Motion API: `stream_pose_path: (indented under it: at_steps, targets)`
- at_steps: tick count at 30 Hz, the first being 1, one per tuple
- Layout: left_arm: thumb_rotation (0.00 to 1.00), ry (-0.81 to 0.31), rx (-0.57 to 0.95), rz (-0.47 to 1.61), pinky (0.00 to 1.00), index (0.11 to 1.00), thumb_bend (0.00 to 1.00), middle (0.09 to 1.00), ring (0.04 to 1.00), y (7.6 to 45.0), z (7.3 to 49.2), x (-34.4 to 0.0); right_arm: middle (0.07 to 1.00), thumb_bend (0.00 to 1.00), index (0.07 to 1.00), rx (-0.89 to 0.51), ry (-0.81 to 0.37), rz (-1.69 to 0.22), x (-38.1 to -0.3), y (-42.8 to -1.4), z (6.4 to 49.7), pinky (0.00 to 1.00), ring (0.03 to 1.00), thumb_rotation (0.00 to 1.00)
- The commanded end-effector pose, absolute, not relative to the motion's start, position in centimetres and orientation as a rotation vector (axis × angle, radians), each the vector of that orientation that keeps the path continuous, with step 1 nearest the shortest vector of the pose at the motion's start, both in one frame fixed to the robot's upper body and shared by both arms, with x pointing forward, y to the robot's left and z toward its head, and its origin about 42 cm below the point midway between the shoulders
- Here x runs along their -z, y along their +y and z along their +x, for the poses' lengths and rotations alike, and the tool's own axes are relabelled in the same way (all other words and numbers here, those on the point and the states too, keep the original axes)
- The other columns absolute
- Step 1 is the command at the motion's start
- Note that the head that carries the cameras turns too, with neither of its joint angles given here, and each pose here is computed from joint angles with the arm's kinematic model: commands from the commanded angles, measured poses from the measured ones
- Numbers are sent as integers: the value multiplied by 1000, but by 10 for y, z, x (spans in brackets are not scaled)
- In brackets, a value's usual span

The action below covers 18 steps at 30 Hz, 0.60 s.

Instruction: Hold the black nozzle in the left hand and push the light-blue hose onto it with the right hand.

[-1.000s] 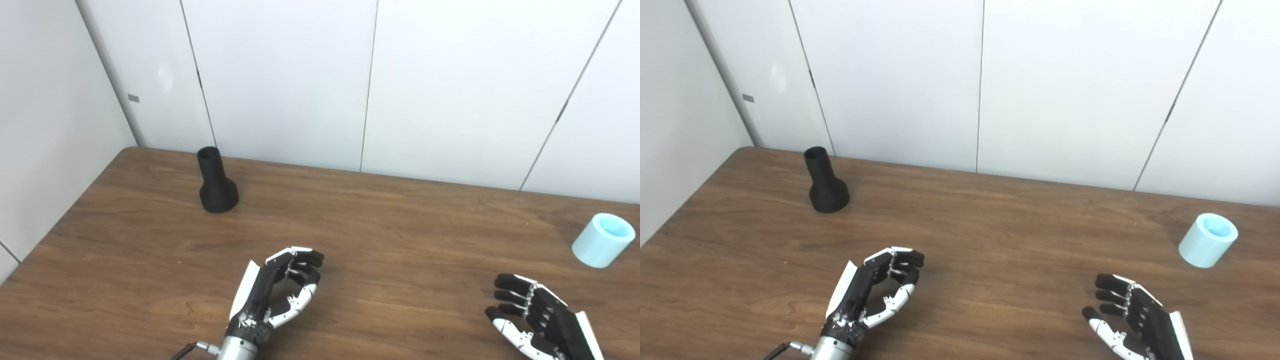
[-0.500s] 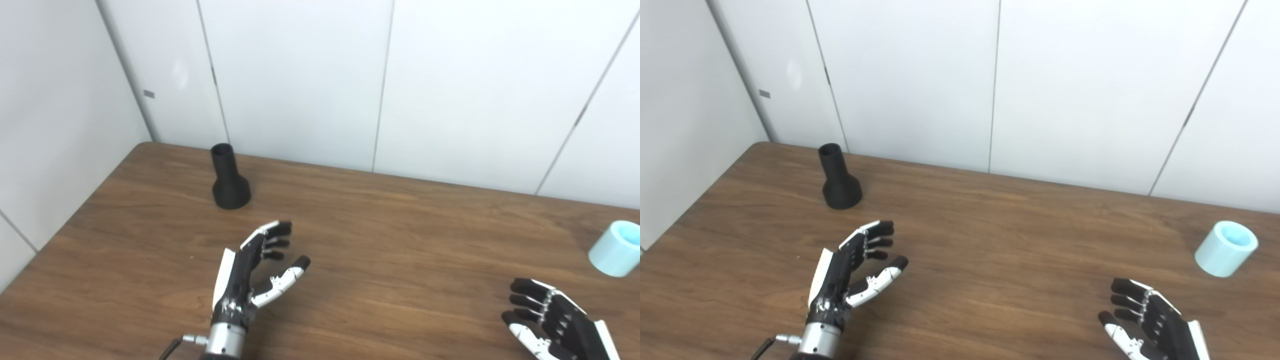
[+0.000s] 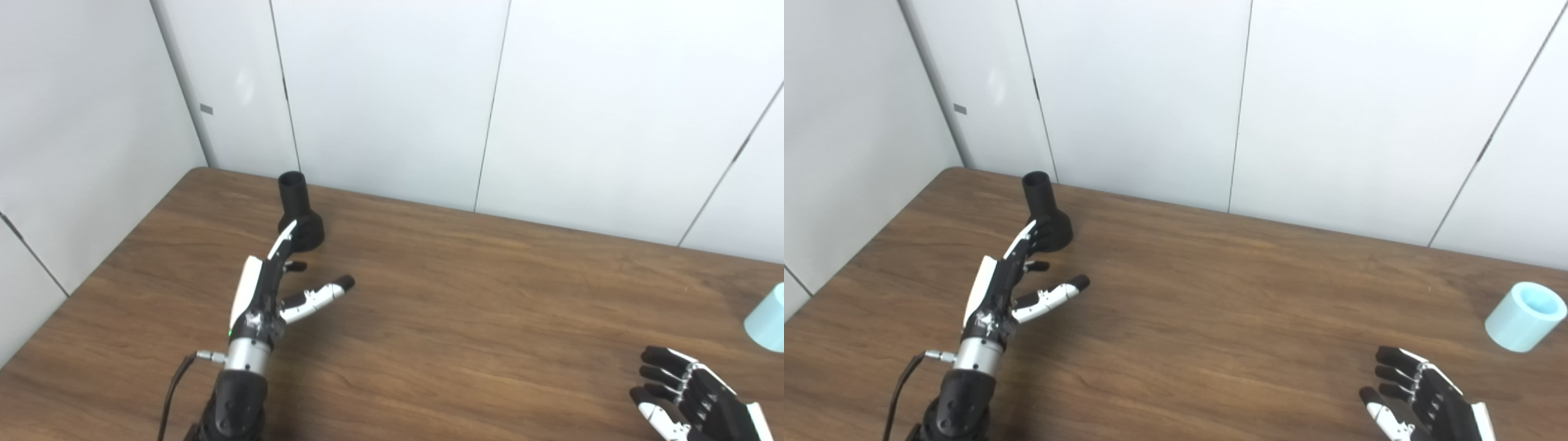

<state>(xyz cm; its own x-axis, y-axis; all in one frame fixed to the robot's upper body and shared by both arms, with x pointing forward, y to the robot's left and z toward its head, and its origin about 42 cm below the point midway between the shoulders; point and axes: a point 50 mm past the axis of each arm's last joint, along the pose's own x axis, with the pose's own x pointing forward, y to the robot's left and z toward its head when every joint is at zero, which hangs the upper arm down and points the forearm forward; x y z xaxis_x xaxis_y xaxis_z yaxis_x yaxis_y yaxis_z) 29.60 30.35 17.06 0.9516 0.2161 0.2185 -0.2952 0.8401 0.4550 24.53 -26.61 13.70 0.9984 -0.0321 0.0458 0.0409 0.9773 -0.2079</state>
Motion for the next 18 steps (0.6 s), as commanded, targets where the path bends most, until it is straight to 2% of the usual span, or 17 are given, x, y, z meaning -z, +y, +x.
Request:
stream_pose_path:
  at_steps: [1, 3, 5, 9, 18]
  targets:
    - [457, -249, -315, 538, 759, 924, 919, 876, 839, 306, 306, -190, 729, 211, 689, 34, -109, -228, -152, -267, 255, 653, 714, 0]
    - [458, -246, -317, 497, 843, 957, 945, 910, 885, 307, 311, -192, 725, 205, 689, 34, -108, -217, -151, -267, 257, 638, 708, 0]
    - [436, -242, -314, 469, 920, 991, 943, 953, 938, 309, 317, -193, 736, 196, 700, 31, -101, -200, -149, -267, 258, 667, 725, 0]
    - [430, -238, -315, 476, 946, 1000, 915, 978, 963, 312, 327, -195, 737, 196, 698, 36, -104, -205, -147, -268, 262, 667, 726, 0]
    - [427, -254, -350, 510, 930, 1000, 976, 968, 957, 320, 341, -194, 731, 186, 696, 42, -90, -188, -144, -269, 265, 658, 721, 0]
